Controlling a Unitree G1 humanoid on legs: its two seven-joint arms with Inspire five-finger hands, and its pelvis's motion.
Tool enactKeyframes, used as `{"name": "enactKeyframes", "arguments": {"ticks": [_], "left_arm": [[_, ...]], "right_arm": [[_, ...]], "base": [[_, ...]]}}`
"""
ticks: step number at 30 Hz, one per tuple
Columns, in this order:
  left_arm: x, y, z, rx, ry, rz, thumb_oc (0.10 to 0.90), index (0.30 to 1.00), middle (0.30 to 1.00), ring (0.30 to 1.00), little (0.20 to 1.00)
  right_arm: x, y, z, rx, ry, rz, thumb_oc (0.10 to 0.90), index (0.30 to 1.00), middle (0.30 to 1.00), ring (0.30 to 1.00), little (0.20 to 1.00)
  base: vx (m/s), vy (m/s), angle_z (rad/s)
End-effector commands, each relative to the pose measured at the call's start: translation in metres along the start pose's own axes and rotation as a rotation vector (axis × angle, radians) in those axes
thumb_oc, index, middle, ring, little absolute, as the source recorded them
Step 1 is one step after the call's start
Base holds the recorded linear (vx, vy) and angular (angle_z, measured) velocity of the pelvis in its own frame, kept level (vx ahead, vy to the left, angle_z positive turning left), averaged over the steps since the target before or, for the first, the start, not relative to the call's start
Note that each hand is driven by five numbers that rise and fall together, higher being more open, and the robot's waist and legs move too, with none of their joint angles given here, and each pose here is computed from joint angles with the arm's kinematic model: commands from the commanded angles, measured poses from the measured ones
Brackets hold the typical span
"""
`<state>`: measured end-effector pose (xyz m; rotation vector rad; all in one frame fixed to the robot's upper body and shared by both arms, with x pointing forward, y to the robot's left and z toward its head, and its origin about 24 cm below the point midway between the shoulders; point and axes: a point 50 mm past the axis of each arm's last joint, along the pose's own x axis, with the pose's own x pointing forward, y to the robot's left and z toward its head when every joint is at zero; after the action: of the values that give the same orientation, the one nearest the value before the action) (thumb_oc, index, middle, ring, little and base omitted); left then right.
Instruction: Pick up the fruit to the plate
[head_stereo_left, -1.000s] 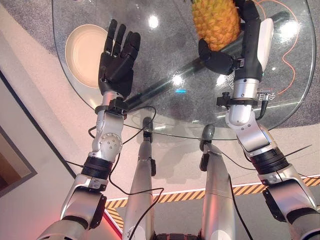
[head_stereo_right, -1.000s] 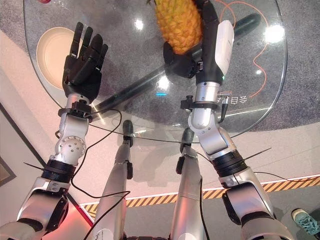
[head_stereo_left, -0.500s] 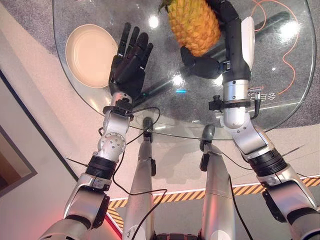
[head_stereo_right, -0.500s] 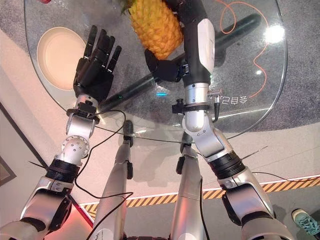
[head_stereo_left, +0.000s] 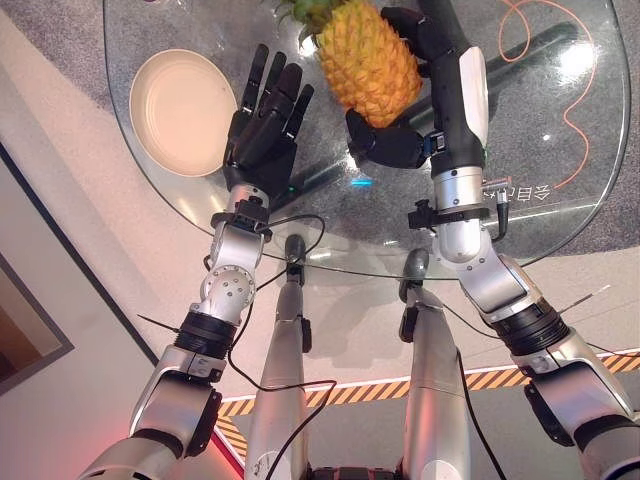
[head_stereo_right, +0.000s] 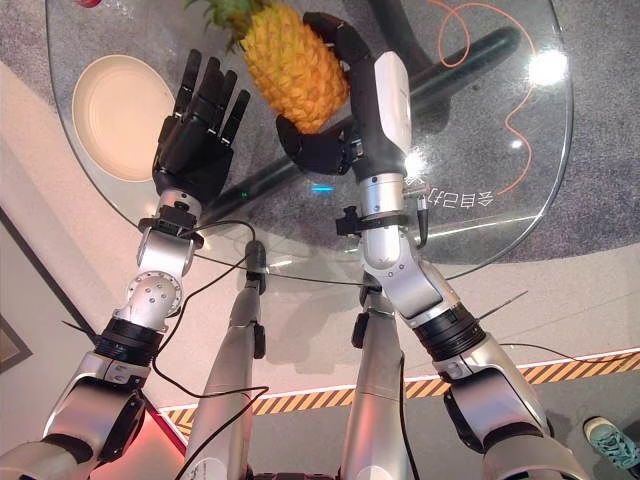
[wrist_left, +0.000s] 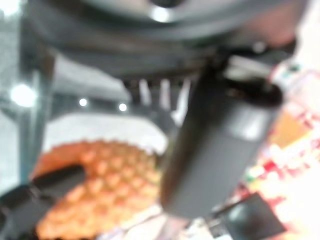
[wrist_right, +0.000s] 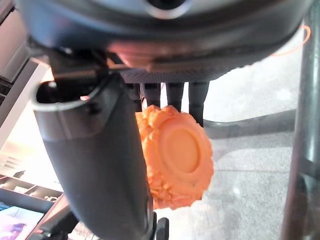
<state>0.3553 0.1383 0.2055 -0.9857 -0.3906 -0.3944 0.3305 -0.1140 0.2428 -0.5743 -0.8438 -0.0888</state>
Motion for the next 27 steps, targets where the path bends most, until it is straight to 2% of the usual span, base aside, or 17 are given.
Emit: {"name": "enactKeyframes", "arguments": {"ticks": [1,13,27], "left_arm": [[0.018,-0.063,0.026,-0.046,-0.154,-0.302,0.800,0.900,0.900,0.900,0.900],[0.017,-0.061,0.041,-0.039,-0.296,-0.257,0.800,0.900,0.900,0.900,0.900],[0.020,-0.054,0.042,0.033,-0.324,-0.125,0.800,0.900,0.900,0.900,0.900]], "right_arm": [[0.023,-0.019,0.072,0.121,-0.363,-0.072,0.100,0.300,0.300,0.300,0.200],[0.021,-0.012,0.067,0.113,-0.347,-0.012,0.100,0.300,0.300,0.300,0.200],[0.022,-0.005,0.075,0.131,-0.370,0.053,0.100,0.300,0.300,0.300,0.200]], "base": [[0.00,0.000,0.00],[0.00,-0.001,0.00],[0.00,0.000,0.00]]}}
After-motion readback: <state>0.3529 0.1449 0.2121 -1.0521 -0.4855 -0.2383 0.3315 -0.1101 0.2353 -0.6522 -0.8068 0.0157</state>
